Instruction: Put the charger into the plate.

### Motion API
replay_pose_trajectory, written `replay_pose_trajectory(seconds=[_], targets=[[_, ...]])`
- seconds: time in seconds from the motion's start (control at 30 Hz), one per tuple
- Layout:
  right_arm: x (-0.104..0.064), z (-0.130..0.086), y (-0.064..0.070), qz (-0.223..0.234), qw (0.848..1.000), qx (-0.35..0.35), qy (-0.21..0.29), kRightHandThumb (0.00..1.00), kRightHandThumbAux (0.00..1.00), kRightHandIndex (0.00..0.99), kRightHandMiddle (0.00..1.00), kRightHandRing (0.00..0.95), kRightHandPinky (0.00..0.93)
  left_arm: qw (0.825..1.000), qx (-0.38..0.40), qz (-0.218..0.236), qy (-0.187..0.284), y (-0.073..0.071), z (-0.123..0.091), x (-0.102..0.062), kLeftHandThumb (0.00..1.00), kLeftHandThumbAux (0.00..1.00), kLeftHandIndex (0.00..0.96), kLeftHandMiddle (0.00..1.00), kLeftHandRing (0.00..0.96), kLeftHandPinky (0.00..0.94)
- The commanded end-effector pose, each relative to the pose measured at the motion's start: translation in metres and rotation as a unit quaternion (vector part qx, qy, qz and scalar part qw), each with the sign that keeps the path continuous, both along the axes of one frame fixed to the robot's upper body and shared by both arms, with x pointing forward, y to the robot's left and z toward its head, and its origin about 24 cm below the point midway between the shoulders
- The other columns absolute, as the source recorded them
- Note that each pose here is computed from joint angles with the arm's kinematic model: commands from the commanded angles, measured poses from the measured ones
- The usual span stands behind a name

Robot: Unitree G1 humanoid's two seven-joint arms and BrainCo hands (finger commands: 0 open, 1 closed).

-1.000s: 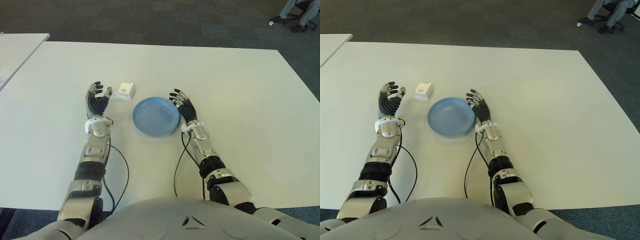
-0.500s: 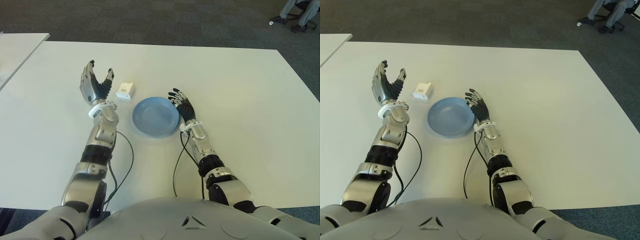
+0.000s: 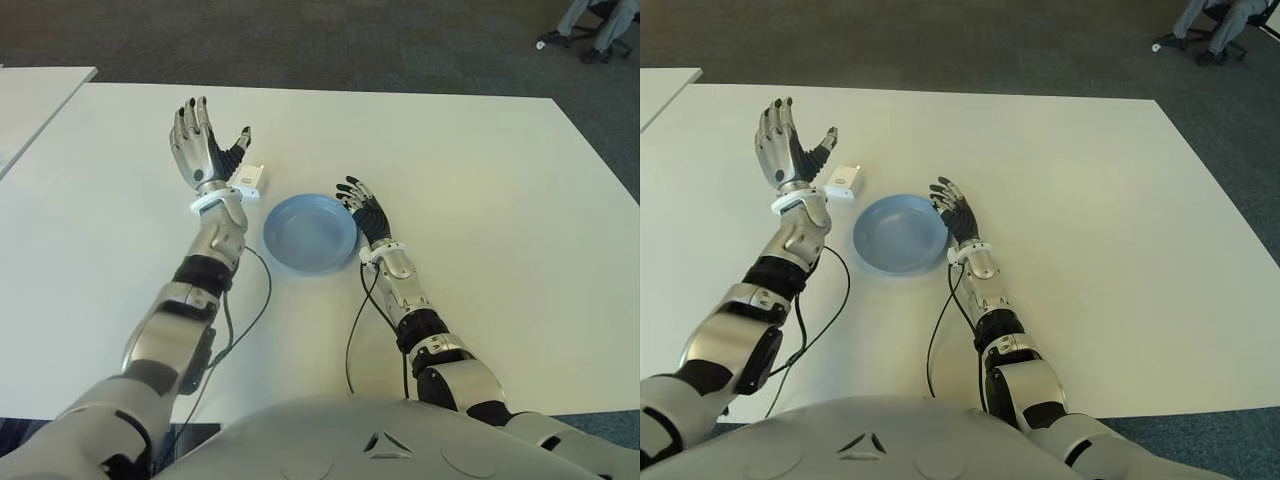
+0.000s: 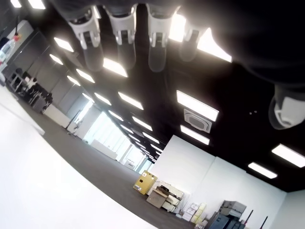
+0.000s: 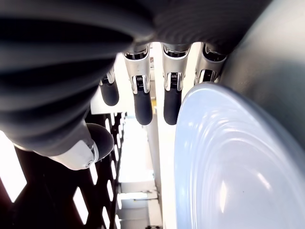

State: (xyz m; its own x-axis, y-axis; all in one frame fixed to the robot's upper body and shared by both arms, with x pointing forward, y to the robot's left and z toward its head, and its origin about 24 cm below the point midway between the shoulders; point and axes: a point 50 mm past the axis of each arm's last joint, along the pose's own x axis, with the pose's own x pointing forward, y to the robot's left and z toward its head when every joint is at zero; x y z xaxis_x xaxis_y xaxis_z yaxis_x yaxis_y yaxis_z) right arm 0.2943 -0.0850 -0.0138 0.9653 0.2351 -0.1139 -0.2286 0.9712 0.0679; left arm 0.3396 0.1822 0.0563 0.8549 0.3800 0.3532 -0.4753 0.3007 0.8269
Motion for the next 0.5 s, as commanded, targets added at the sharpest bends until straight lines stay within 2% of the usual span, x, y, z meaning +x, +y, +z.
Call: replay_pose_trajectory(seconds=[0.03,0.17,0.5], targets=[[-0.01,-0.017,0.001,-0.004,0.999,-0.002,0.049,0.0,0.599,0.1,0.213,0.188,0.151,0.997,0.054,-0.024,0.049,-0.005,-0.005,0.008,0.455,0.287,0.017,0.013,0.012,0.021],[-0.01,-0.016,0.002,-0.004,0.999,-0.001,0.05,0.0,0.598,0.097,0.214,0.189,0.157,0.985,0.109,-0.053,0.12,-0.012,-0.015,0.014,0.4,0.262,0.003,0.002,0.002,0.004],[-0.011,-0.016,0.003,-0.006,0.999,0.002,0.048,0.0,0.606,0.113,0.231,0.208,0.181,0.957,0.164,-0.085,0.221,-0.01,-0.035,0.013,0.301,0.213,0.0,0.0,0.0,0.0]])
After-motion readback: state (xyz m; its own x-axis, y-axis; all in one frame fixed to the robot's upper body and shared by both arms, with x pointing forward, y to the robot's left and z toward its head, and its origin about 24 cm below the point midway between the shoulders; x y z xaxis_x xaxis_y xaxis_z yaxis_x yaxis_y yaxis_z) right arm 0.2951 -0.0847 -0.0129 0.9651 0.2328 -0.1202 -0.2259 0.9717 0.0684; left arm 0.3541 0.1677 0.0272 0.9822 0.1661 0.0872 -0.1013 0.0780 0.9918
